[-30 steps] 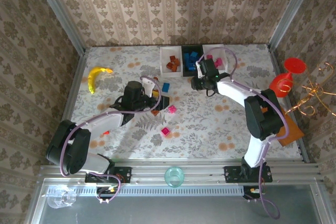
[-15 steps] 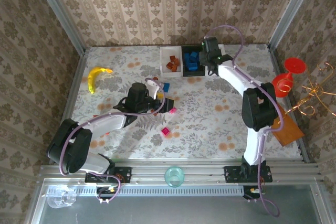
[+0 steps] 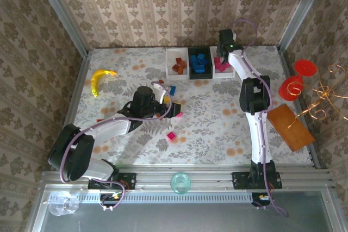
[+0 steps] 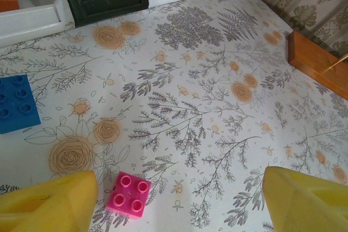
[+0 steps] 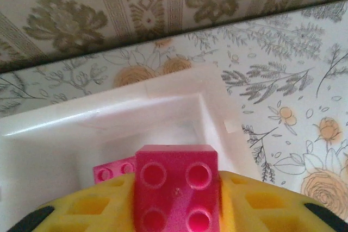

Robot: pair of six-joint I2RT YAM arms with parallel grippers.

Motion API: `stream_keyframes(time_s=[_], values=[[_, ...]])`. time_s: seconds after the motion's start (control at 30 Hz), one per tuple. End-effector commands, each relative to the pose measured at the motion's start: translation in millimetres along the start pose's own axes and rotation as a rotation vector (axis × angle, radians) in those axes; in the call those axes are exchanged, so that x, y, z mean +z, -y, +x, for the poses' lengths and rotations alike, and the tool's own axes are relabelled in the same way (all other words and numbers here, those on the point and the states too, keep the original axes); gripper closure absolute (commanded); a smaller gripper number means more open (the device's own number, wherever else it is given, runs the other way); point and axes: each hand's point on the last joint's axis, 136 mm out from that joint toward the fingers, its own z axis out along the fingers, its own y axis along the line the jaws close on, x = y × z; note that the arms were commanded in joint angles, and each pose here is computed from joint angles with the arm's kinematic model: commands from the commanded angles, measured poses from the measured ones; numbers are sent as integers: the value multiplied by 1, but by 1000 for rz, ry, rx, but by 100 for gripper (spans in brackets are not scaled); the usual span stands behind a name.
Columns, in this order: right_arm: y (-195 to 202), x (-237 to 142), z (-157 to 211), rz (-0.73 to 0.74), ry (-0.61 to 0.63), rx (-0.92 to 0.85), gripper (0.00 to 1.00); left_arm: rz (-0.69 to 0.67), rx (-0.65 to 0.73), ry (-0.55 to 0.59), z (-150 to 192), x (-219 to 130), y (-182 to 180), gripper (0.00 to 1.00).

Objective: Sort the legos into containers by color
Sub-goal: Place the lego in the container, then pick up the lego from the center of the table.

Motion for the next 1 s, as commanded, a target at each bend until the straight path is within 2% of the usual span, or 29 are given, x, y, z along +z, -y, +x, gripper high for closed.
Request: stream_keyframes(time_s=[0.0, 0.27, 0.5, 0.67, 0.97], values=[[-6, -10, -6, -35, -21, 21, 53, 7, 38, 33, -14, -5, 8, 19], [-29, -62, -24, -150, 28, -24, 42, -19, 35, 31, -13, -8, 4, 19], [-63, -133, 11, -256, 73, -131, 32, -187, 10, 11, -8, -18, -29, 19], [-90, -189, 85, -372, 27, -248, 25, -269, -110, 47, -5, -38, -67, 18], [-130, -253, 218, -562, -116, -465, 15, -262, -274, 135, -3, -64, -97, 17]])
